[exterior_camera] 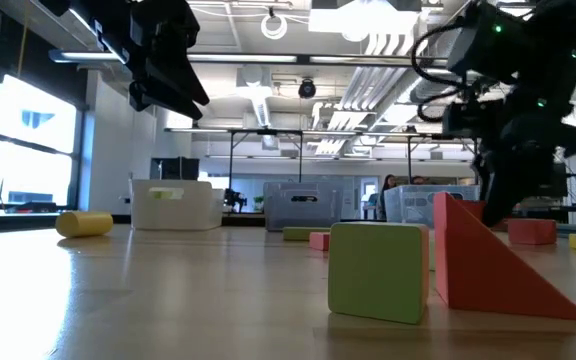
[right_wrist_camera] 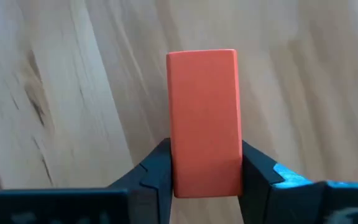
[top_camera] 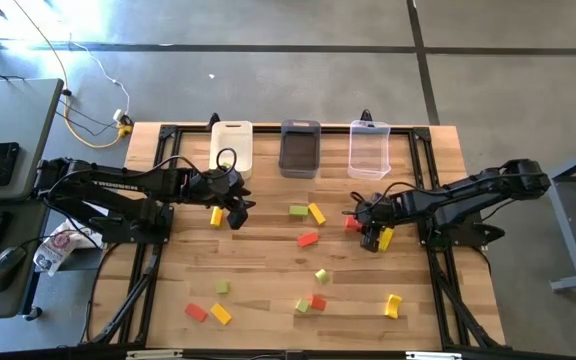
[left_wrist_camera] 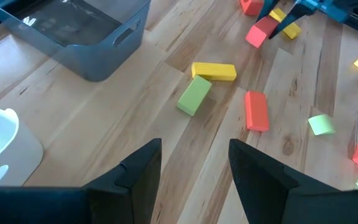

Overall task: Sort & place blocks by color
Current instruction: Put the orange block into the transparent bin

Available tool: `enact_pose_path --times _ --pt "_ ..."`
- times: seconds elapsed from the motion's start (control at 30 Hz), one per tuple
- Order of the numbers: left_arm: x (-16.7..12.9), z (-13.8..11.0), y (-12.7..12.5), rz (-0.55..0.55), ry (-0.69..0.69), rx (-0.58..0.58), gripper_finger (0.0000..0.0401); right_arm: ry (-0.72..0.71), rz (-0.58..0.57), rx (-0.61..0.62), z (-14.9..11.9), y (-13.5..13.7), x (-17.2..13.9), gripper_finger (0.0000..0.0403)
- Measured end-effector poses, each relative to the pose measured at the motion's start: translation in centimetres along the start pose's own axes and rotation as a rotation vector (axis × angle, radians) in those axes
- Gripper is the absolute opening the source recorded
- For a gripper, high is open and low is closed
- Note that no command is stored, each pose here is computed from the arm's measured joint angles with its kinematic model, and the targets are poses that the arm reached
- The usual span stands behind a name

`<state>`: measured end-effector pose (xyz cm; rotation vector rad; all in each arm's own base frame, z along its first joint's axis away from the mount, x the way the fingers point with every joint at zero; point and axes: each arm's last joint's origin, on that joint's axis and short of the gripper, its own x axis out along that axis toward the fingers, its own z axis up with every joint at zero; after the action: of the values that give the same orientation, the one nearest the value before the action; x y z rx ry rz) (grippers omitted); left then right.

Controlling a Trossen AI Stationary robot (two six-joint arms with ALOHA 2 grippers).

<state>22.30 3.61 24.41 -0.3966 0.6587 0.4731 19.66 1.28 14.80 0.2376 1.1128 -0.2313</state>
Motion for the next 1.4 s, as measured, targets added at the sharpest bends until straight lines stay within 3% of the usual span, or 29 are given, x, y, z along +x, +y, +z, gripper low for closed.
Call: enact_pose_path --times 0.27,0.5,0.87,1.1,1.4 --pt "0.0 0.0 0.0 0.0 0.0 0.0 0.0174 -0.068 -0.128 -0.065 3.1 0.5 -2.6 0.0107" --pt "0.0 0.0 0.0 -0.001 0.0 0.0 0.0174 -0.127 -0.377 -0.072 5.1 0.2 -5.2 0.0107" --pt "0.0 0.0 0.0 0.0 0.002 0.0 0.0174 -0.139 -0.677 0.081 6.8 -4.2 -6.6 0.0107" --pt "0.0 0.0 0.0 0.0 0.003 -0.024 0.0174 -0.066 -0.734 0.196 7.0 -8.7 -6.8 0.0107" --pt "0.0 -0.1 0.0 0.004 0.01 -0.068 0.0174 -0.084 -0.61 0.362 7.0 -13.5 -6.9 0.0108"
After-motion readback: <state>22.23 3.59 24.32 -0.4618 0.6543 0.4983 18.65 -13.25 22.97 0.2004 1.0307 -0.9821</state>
